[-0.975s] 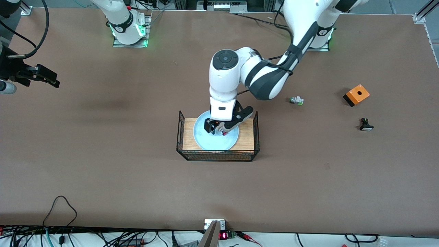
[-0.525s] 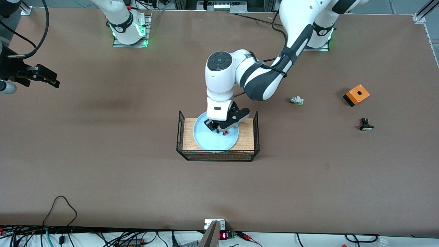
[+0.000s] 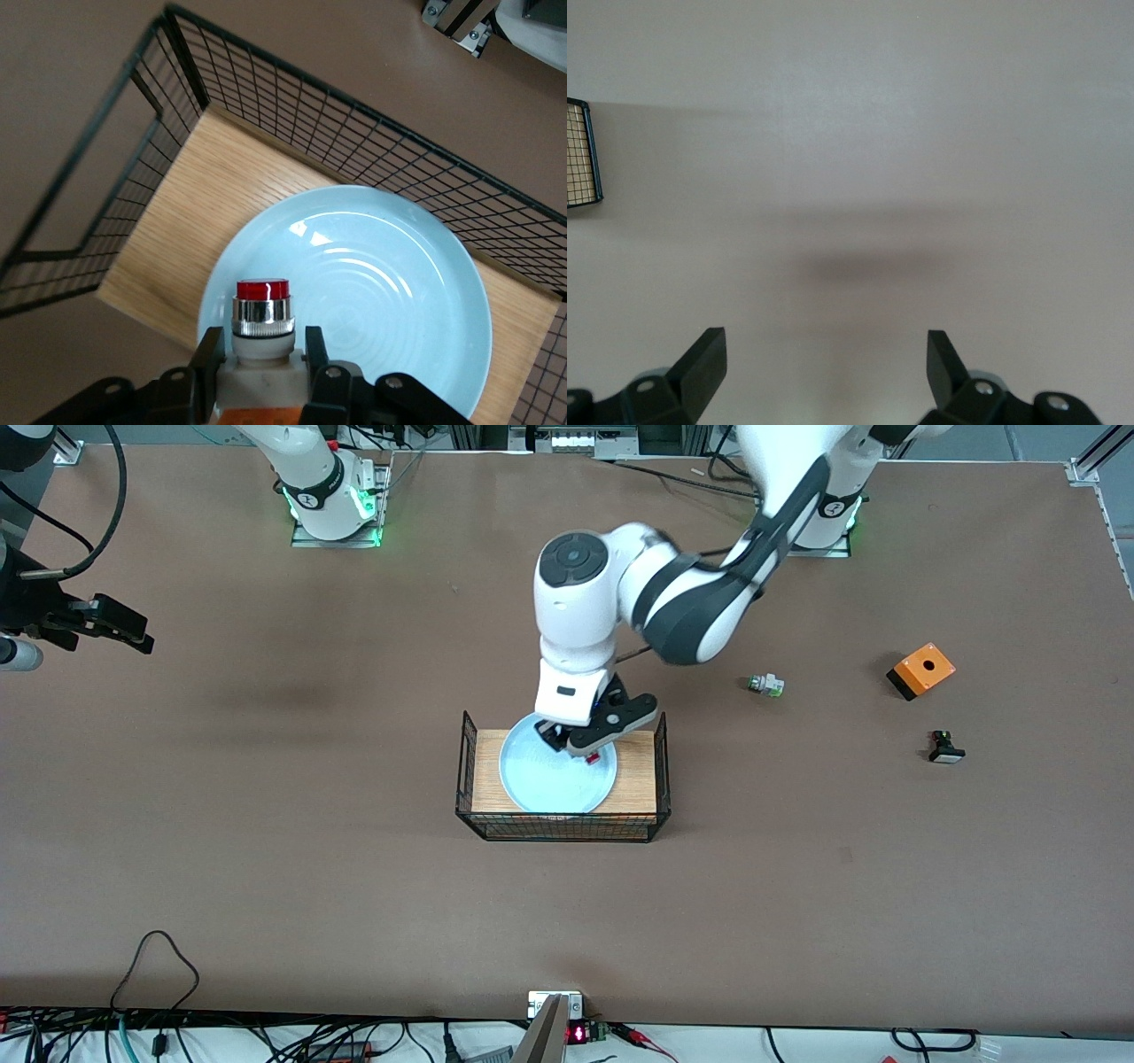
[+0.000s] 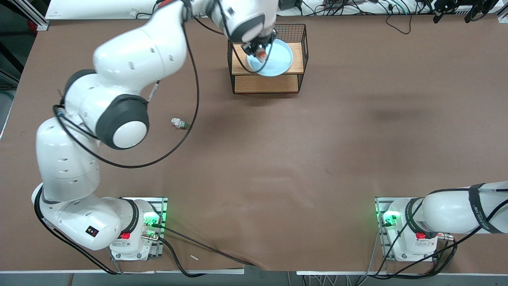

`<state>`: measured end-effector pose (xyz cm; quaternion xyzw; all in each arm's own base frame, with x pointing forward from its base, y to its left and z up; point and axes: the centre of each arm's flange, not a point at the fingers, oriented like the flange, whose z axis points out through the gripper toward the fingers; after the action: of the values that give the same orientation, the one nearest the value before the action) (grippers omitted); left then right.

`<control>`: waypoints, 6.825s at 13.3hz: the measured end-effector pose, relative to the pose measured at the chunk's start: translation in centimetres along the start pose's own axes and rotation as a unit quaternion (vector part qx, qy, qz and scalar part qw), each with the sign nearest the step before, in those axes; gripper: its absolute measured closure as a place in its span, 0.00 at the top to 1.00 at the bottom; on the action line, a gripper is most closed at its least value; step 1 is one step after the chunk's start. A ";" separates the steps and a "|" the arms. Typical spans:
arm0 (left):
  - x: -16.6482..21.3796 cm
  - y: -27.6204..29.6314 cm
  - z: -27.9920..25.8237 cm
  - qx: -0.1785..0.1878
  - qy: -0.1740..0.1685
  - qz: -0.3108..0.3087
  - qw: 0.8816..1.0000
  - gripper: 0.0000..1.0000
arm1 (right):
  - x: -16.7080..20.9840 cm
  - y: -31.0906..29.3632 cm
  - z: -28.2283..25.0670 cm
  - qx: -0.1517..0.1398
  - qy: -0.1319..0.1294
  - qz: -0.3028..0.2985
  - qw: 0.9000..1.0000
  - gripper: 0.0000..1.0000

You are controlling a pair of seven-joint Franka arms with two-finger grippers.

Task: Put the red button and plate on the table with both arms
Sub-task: 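Lower the left gripper and grasp the red button, then lift, then carry the button beside the orange box while the right gripper reaches the plate, then release the button with the left gripper while the right gripper grips the plate, then lift the blue plate out of the basket with the right gripper, then lower the plate onto the table and open the right gripper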

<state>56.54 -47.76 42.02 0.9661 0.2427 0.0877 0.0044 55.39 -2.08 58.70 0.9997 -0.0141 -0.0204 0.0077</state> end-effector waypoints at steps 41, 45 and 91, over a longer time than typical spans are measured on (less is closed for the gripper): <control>26.0 -40.0 -5.7 0.040 -0.211 0.336 0.917 1.00 | -0.7 -46.0 23.5 0.024 -0.016 0.430 0.903 0.39; 26.7 -40.5 -11.4 0.037 -0.144 0.326 0.934 1.00 | -0.5 -46.3 23.1 0.041 -0.006 0.423 0.905 0.05; 24.2 -41.1 -18.0 -0.001 -0.075 0.278 0.958 1.00 | 3.2 3.6 32.6 0.064 -0.039 -0.014 0.997 0.49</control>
<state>55.21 -0.71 61.71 0.9993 -0.0363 0.0127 -0.0010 57.19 -6.29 26.10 0.9967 -0.0017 -0.0586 -0.0568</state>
